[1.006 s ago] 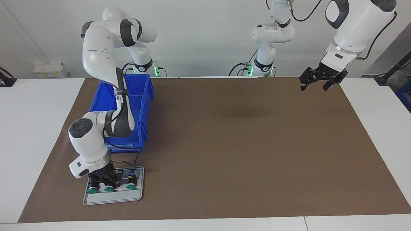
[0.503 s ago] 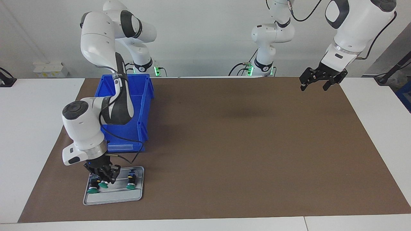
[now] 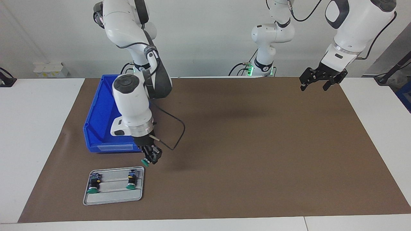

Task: Place and press button with both arms
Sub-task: 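Carry the part with the right gripper to the table center and release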

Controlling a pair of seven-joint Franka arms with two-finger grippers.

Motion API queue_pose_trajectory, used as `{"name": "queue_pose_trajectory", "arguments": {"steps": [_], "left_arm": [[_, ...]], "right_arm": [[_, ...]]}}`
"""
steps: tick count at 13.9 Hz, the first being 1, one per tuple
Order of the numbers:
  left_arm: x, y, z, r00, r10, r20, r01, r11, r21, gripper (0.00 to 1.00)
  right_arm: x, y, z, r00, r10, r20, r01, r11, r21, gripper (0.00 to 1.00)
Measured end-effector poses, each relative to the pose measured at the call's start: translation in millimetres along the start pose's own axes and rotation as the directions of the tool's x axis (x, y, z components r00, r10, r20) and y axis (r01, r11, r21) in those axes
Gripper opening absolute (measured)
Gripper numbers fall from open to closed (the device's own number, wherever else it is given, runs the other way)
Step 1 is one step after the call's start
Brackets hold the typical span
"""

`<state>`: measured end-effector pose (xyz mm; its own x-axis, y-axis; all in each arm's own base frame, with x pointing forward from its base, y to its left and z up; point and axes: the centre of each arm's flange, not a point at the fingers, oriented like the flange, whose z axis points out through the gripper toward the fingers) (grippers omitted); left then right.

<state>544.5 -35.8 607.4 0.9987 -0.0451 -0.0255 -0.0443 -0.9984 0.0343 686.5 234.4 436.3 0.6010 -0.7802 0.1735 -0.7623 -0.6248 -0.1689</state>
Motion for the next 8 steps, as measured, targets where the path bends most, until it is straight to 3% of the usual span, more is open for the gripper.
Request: {"name": "queue_pose_trajectory", "arguments": {"steps": [6, 8], "left_arm": [[0.0, 0.0, 0.0, 1.000, 0.000, 0.000, 0.000, 1.000, 0.000, 1.00], [0.0, 0.0, 0.0, 1.000, 0.000, 0.000, 0.000, 1.000, 0.000, 1.00]], "right_arm": [[-127.2, -27.3, -16.0, 0.946, 0.324, 0.004, -0.323, 0.946, -0.038, 0.41], [-176.2, -29.4, -17.0, 0.931, 0.361, -0.054, -0.364, 0.929, -0.058, 0.41]]}}
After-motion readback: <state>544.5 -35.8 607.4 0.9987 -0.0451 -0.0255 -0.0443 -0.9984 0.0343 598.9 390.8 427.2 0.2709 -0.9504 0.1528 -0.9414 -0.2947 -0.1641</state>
